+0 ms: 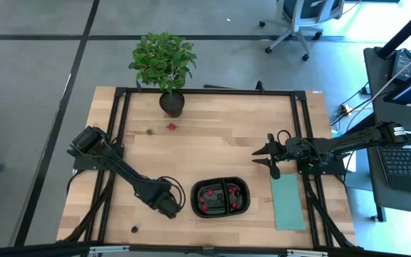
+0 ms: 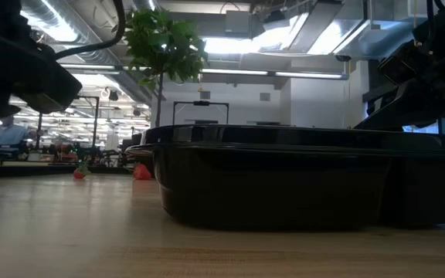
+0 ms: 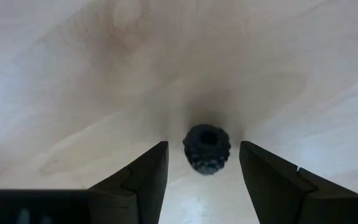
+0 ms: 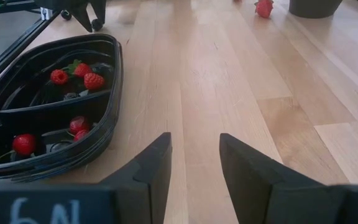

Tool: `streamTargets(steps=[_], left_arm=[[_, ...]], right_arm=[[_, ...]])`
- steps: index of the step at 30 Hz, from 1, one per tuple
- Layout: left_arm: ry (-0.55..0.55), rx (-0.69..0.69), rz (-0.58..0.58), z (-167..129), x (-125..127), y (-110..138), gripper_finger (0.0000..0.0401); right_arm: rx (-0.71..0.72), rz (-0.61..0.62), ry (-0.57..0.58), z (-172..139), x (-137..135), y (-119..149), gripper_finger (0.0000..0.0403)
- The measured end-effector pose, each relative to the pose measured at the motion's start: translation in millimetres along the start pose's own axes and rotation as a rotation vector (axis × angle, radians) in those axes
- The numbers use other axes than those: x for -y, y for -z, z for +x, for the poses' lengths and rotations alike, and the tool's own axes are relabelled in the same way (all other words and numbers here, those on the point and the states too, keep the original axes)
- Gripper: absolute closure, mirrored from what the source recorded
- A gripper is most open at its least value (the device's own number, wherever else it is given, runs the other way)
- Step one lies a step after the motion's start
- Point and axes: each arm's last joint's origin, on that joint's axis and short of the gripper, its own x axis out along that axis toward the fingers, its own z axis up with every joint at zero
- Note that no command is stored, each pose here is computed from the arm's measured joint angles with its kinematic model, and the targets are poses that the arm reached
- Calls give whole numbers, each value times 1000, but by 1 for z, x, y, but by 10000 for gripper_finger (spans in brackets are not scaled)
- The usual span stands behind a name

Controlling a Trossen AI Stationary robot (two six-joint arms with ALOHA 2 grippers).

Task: Pick and placing Produce into tupperware
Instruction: Put the blackberry into the left side of the black container

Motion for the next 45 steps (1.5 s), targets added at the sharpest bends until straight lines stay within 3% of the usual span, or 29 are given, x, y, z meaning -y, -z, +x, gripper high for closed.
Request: streamTargets(steps=[10, 22, 28, 33, 37, 41, 45], left_arm=[[-15, 5, -1, 5, 1, -1, 215], [-13, 0, -4, 5, 2, -1, 310], [-14, -2, 18, 5, 2, -2, 311], [9, -43, 173, -1, 2, -14, 308], [126, -111, 340, -18, 6, -27, 313], [309, -123, 520, -37, 13, -42, 310], [519, 12, 736, -59, 23, -59, 308]], right_arm=[[0, 0, 1, 0, 0, 0, 265], [0, 0, 1, 0, 0, 0, 265], [0, 0, 1, 0, 0, 0, 265], [0, -4, 1, 0, 0, 0, 265], [0, -4, 1, 0, 0, 0, 265], [1, -4, 1, 0, 0, 0, 265], [1, -13, 1, 0, 0, 0, 265]])
